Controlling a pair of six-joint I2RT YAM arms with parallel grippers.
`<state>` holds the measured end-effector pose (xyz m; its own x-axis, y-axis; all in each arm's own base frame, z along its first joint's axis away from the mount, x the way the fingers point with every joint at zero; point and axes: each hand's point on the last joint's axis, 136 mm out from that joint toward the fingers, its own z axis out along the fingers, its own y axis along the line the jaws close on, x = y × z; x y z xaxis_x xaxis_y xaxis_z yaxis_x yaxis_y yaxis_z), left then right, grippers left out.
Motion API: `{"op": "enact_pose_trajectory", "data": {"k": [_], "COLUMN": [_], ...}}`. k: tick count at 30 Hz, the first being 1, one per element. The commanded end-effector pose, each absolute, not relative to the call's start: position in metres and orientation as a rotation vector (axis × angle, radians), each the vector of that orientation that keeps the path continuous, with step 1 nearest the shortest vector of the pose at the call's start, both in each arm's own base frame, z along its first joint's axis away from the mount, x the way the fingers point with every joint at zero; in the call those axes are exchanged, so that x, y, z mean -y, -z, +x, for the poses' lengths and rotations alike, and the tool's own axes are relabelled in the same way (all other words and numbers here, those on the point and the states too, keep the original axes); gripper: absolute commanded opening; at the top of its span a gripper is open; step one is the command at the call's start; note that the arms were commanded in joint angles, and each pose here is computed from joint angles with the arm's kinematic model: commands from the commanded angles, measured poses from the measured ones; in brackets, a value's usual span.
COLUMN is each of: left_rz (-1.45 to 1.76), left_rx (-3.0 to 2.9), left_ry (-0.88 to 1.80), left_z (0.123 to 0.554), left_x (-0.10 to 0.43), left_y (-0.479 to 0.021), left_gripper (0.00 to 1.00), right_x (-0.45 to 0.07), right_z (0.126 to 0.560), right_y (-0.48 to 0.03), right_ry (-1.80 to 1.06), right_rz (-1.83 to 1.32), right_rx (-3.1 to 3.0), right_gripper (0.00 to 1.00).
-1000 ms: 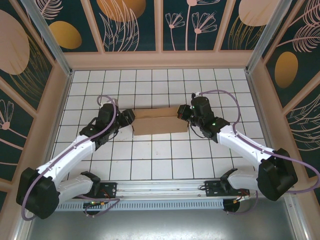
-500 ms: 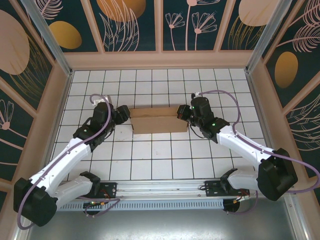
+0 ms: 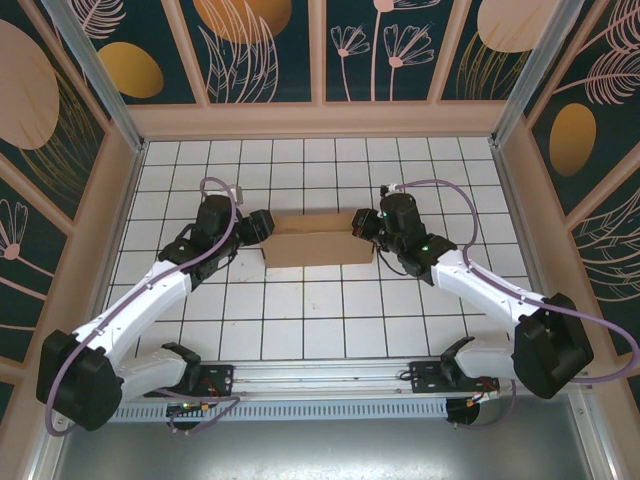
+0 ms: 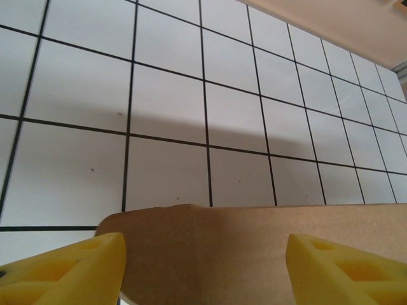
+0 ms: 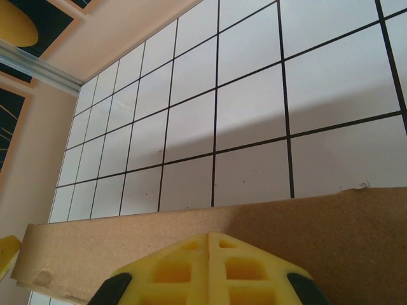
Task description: Fold the paper box
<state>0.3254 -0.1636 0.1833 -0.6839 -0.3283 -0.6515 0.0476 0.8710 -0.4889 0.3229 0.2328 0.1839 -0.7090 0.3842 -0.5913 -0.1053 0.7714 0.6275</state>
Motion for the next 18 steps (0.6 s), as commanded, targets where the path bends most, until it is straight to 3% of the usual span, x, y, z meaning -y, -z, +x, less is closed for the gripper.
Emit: {"op": "enact_pose_trajectory", "data": {"k": [1,9,11,18], "left_rz": [-0.193,-0.263,-0.276,-0.272], "left_rx": [-2.255,-2.304,-2.315,-2.32], "left_ry": [0.685,0.663,0.633,0.594], "left_z": [0.326,0.322,0.322,0.322], "left_x": [0.174,0.168,0.164,0.159], "left_y": [-0.174,-0.144,-0.139,-0.138], "left_gripper": [0.66,0.54,0.5,0.47], "right_x": [-0.227,-0.239,-0.239,-0.227], "right_z": [0.292,0.288,0.288,0.297], "right_y": [-0.119,-0.129,-0.133,-0.186], "right_ry": [-0.745,-0.825,-0.819,-0.756], "right_rz": [0.215,0.164,0.141,0.049], "right_rx": [-2.47,-2.472,-2.474,-2.394], "right_gripper": [0.0,0.0,0.05,0.37]}}
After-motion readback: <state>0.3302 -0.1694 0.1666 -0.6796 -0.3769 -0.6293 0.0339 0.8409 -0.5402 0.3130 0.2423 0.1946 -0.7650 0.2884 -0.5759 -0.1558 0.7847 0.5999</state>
